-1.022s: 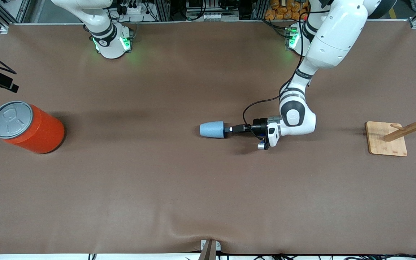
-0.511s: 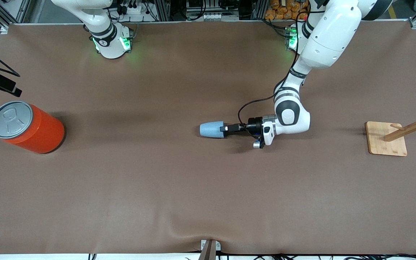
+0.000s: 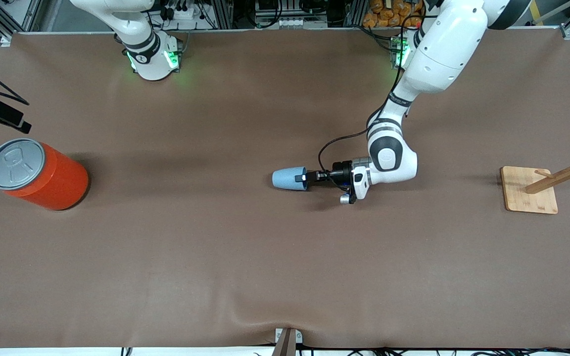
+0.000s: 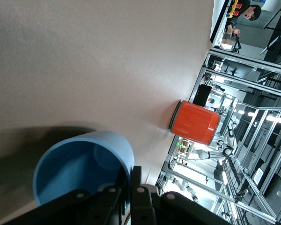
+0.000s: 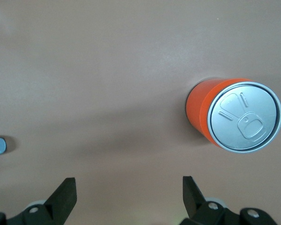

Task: Flip cup
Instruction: 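Lift the blue cup with the left gripper and rotate it upright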

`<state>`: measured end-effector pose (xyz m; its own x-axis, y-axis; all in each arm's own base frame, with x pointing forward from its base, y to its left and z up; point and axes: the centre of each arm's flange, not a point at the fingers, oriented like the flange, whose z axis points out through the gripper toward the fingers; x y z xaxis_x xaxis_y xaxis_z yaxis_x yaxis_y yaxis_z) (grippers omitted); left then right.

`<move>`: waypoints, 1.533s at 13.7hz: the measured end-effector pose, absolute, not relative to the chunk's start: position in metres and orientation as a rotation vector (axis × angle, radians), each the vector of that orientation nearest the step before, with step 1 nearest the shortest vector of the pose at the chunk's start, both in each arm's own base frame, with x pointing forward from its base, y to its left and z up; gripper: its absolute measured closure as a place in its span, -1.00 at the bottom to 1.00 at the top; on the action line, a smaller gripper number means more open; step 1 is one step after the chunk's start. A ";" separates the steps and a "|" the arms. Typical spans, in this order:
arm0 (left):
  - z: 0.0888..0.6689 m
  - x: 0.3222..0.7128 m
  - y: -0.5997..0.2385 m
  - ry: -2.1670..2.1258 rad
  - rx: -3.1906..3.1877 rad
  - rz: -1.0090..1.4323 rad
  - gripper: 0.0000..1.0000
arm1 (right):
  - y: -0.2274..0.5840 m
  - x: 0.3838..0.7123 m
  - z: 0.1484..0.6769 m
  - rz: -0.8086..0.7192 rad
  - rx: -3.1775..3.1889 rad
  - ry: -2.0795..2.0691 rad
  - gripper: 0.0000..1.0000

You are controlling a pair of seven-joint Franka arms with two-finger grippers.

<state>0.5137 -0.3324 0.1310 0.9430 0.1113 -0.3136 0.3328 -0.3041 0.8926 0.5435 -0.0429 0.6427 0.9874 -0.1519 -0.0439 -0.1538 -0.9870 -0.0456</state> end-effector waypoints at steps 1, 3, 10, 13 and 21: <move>0.134 0.519 -0.331 0.349 1.880 -0.226 0.89 | -0.042 0.544 0.643 0.062 -3.085 0.212 -1.00; 0.146 0.537 -0.330 0.405 1.866 -0.225 0.89 | -0.041 0.544 0.643 0.061 -3.087 0.150 -1.00; 0.231 0.599 -0.319 0.623 1.862 -0.178 0.90 | -0.044 0.541 0.644 0.066 -3.086 0.022 -1.00; 0.270 0.623 -0.308 0.690 1.973 -0.214 0.90 | -0.043 0.540 0.644 0.076 -3.084 0.020 -1.00; 0.344 0.631 -0.317 0.764 2.452 -0.164 0.90 | -0.061 0.522 0.662 0.109 -3.078 0.071 -1.00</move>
<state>0.6312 -0.3167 0.3444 0.8302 0.4870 -0.2712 0.5554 -0.6807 0.4777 0.5224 -0.0613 0.6625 0.9964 -0.0442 -0.0722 -0.0485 -0.9971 -0.0587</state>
